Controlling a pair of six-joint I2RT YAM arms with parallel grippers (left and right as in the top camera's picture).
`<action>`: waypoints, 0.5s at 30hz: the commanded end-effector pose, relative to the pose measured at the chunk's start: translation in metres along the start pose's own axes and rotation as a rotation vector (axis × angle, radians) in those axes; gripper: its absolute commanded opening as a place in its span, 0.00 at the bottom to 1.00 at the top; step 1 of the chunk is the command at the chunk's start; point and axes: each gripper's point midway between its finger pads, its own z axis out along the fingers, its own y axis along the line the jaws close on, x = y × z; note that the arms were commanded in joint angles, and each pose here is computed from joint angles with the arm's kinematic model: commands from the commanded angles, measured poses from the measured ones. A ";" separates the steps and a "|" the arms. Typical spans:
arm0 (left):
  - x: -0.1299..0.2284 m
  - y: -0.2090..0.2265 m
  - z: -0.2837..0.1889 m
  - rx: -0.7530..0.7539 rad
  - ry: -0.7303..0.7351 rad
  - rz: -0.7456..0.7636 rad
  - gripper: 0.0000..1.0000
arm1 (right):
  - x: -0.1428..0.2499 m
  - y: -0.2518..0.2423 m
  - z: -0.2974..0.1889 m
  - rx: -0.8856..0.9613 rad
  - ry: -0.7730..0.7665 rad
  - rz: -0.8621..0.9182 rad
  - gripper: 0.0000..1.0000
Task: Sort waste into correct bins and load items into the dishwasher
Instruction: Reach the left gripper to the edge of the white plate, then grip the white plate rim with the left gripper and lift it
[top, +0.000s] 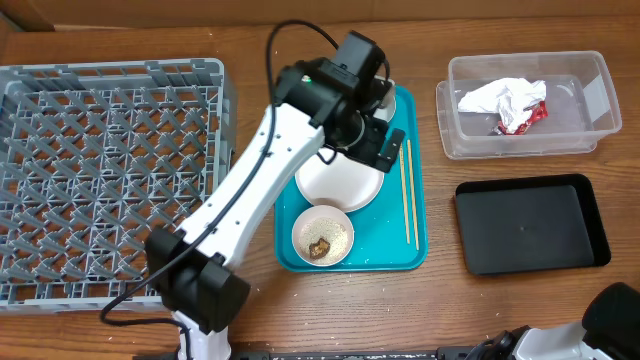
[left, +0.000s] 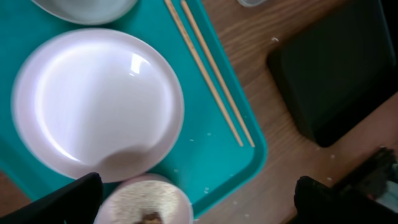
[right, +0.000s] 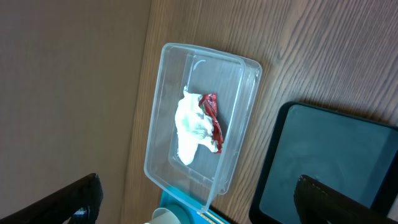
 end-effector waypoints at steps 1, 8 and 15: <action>0.002 -0.022 0.021 0.091 0.058 -0.072 1.00 | 0.000 0.003 -0.001 -0.010 -0.002 0.000 1.00; 0.016 -0.013 0.083 0.028 0.191 -0.149 1.00 | 0.000 0.003 -0.001 -0.010 -0.002 0.000 1.00; 0.022 0.023 0.106 -0.227 0.186 -0.195 1.00 | 0.000 0.003 -0.001 -0.010 -0.002 0.000 1.00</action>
